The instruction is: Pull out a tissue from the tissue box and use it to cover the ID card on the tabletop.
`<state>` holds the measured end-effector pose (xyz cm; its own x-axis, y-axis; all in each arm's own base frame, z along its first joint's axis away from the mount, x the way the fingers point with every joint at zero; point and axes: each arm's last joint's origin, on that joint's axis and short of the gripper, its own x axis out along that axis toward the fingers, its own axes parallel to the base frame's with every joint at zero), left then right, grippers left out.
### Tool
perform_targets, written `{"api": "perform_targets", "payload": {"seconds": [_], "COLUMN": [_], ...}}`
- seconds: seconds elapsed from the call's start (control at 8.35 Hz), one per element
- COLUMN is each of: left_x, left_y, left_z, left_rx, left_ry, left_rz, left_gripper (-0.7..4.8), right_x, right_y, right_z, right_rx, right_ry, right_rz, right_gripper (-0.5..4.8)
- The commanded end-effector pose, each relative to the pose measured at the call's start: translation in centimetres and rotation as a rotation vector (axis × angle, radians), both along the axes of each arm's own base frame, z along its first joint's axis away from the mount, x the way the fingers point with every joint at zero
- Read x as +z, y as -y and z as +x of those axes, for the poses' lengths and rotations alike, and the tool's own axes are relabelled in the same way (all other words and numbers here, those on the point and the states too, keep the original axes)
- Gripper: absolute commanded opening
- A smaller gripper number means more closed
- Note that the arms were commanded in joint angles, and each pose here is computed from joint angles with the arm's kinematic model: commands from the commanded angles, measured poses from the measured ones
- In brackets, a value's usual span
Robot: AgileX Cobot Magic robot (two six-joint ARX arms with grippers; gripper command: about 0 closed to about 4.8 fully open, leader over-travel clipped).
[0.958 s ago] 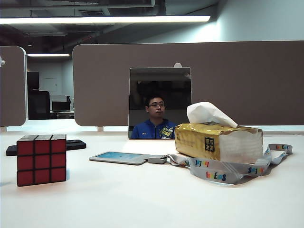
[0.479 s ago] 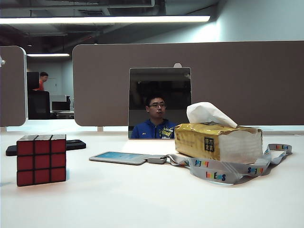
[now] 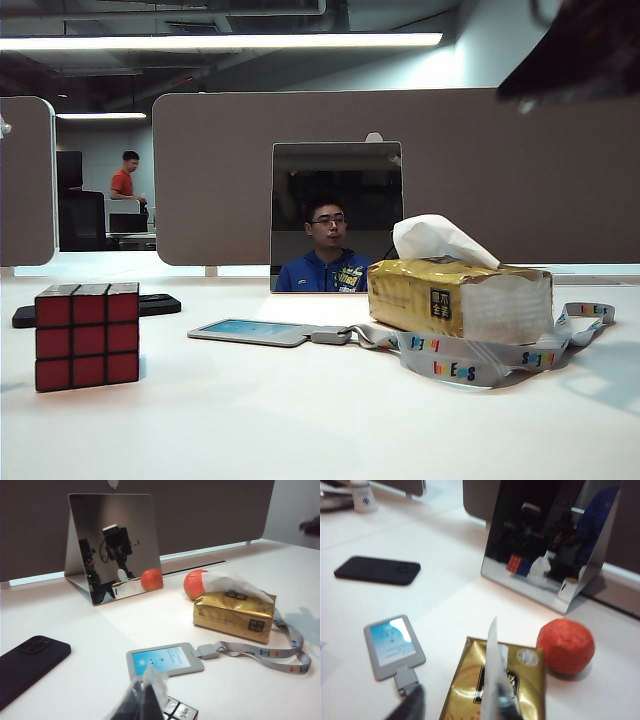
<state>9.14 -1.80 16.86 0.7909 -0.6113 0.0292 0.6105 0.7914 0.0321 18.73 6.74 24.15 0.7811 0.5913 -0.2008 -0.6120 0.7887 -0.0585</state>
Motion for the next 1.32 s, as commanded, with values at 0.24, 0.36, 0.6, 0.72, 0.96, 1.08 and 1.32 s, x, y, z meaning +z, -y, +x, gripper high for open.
{"api": "perform_targets", "payload": {"seconds": [0.24,0.36,0.6,0.72,0.96,1.08,1.32], "left_x": [0.2,0.2,0.2,0.2,0.2,0.2,0.2], "left_y": [0.0,0.0,0.0,0.0,0.0,0.0,0.0], "left_z": [0.0,0.0,0.0,0.0,0.0,0.0,0.0], "left_rx": [-0.006,-0.006,-0.006,-0.006,-0.006,-0.006,-0.006], "left_ry": [0.017,0.017,0.017,0.017,0.017,0.017,0.017], "left_rz": [0.0,0.0,0.0,0.0,0.0,0.0,0.0], "left_gripper": [-0.06,-0.06,-0.06,-0.06,-0.06,-0.06,-0.06], "right_x": [-4.4,-4.9,-6.6,-7.6,-8.6,-8.7,-8.4], "right_y": [-2.0,-2.1,-2.4,-2.5,-2.5,-2.6,-2.6], "right_z": [4.0,4.3,5.3,5.7,6.3,6.4,6.6], "right_rx": [-0.009,-0.034,-0.04,-0.06,-0.1,-0.104,-0.105], "right_ry": [-0.084,-0.097,-0.133,-0.154,-0.155,-0.148,-0.112], "right_rz": [-0.042,-0.054,-0.069,-0.083,-0.097,-0.095,-0.077], "right_gripper": [2.26,2.4,2.44,2.43,2.43,2.42,1.07]}}
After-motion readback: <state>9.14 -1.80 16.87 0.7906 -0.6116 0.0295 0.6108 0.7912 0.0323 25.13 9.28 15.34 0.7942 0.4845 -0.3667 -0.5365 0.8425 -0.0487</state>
